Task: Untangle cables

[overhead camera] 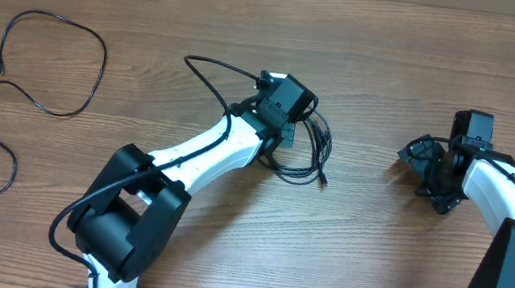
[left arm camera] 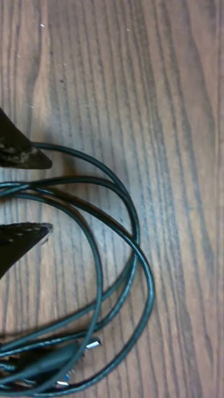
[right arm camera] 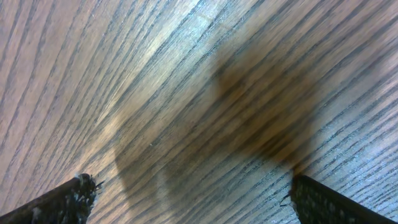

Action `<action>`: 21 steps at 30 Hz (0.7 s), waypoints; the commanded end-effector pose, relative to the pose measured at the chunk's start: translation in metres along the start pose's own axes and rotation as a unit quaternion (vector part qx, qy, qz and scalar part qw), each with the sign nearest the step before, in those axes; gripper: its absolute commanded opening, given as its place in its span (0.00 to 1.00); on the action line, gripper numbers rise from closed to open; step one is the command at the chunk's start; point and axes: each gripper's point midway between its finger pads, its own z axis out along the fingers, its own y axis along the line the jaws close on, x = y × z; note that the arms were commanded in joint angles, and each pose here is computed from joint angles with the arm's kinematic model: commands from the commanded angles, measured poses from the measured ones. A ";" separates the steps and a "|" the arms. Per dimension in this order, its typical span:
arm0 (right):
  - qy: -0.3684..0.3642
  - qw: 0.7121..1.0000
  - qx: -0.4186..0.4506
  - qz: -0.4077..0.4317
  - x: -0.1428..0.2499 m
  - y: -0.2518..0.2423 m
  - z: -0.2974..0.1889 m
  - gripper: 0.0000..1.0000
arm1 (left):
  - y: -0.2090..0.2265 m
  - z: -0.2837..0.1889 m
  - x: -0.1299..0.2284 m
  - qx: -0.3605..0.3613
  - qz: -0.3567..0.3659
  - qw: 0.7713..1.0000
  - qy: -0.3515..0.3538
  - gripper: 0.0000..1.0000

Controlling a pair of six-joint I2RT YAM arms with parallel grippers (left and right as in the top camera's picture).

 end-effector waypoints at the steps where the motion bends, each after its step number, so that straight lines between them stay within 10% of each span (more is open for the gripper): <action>1: -0.009 1.000 -0.007 -0.002 -0.004 0.003 -0.006 1.00 | 0.001 0.013 0.000 -0.003 0.000 1.000 0.003 0.26; 21: -0.009 1.000 -0.007 -0.002 -0.004 0.003 -0.006 1.00 | 0.011 0.019 -0.002 -0.012 -0.008 1.000 0.005 0.32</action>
